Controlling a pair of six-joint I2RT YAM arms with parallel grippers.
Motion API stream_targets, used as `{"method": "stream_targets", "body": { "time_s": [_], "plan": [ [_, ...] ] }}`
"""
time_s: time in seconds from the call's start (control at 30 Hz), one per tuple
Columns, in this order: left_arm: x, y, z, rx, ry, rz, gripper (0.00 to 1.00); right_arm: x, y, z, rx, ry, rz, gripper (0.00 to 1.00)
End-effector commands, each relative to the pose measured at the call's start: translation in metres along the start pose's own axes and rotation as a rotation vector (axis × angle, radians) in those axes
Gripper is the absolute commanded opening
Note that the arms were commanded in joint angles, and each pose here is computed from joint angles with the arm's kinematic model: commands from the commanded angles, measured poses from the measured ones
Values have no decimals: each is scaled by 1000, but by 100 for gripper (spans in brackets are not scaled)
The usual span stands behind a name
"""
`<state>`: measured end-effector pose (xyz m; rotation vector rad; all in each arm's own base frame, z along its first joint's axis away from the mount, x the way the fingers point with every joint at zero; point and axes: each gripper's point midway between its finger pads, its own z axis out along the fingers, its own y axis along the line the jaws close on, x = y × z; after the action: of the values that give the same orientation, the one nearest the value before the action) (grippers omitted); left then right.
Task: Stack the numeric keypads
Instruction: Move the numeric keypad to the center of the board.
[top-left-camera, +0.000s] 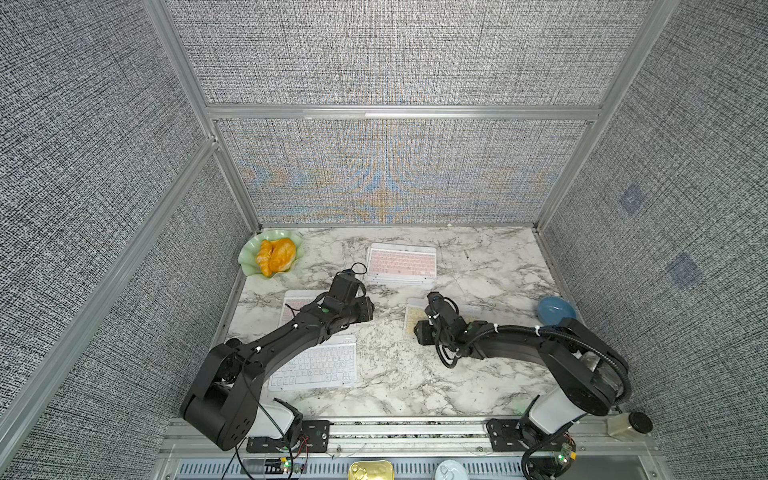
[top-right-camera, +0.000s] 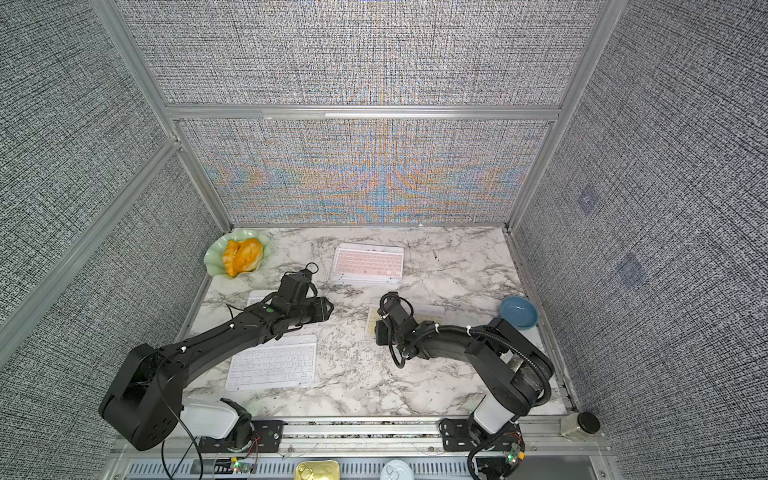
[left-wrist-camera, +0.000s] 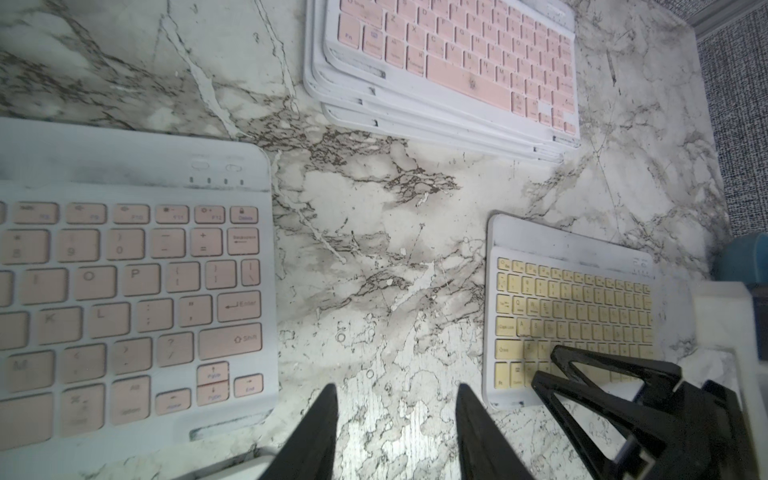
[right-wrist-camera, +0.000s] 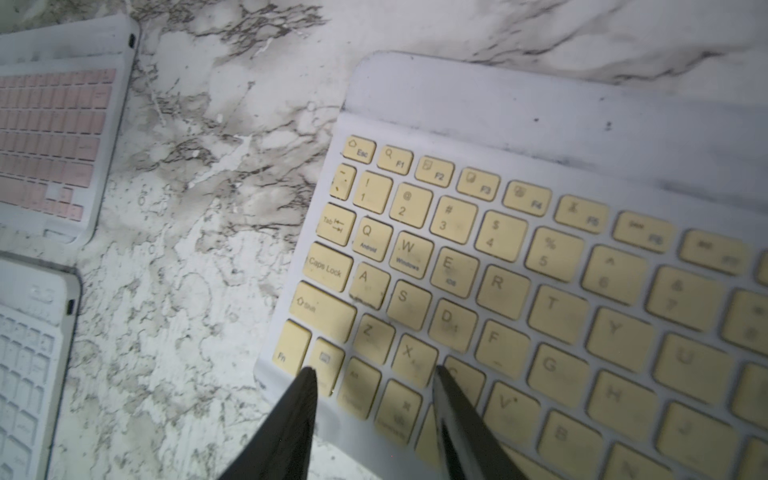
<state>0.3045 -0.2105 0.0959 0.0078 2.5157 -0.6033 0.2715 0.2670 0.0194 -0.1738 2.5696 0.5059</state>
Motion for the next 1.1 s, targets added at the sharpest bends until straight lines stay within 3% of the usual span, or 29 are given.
{"method": "stream_targets", "body": {
  "time_s": [0.0,0.2,0.4,0.47,0.63,0.83,1.07],
  "plan": [
    [1,-2,0,6,-5,-1,47,69,-7,-1,30,289,40,48],
    [8,-6,4,4,13,10,47,63,17,-3,-13,269,-3,48],
    [14,-15,10,14,35,47,47,20,19,-51,-27,111,-41,49],
    [17,-18,14,21,44,56,47,9,3,-68,-3,71,-37,58],
    [25,-24,26,39,72,73,47,6,-56,-87,36,79,89,62],
    [41,-33,37,68,121,92,47,12,-110,-94,108,107,179,62],
    [60,-28,41,64,158,69,47,6,-133,-90,117,98,243,62]
  ]
}}
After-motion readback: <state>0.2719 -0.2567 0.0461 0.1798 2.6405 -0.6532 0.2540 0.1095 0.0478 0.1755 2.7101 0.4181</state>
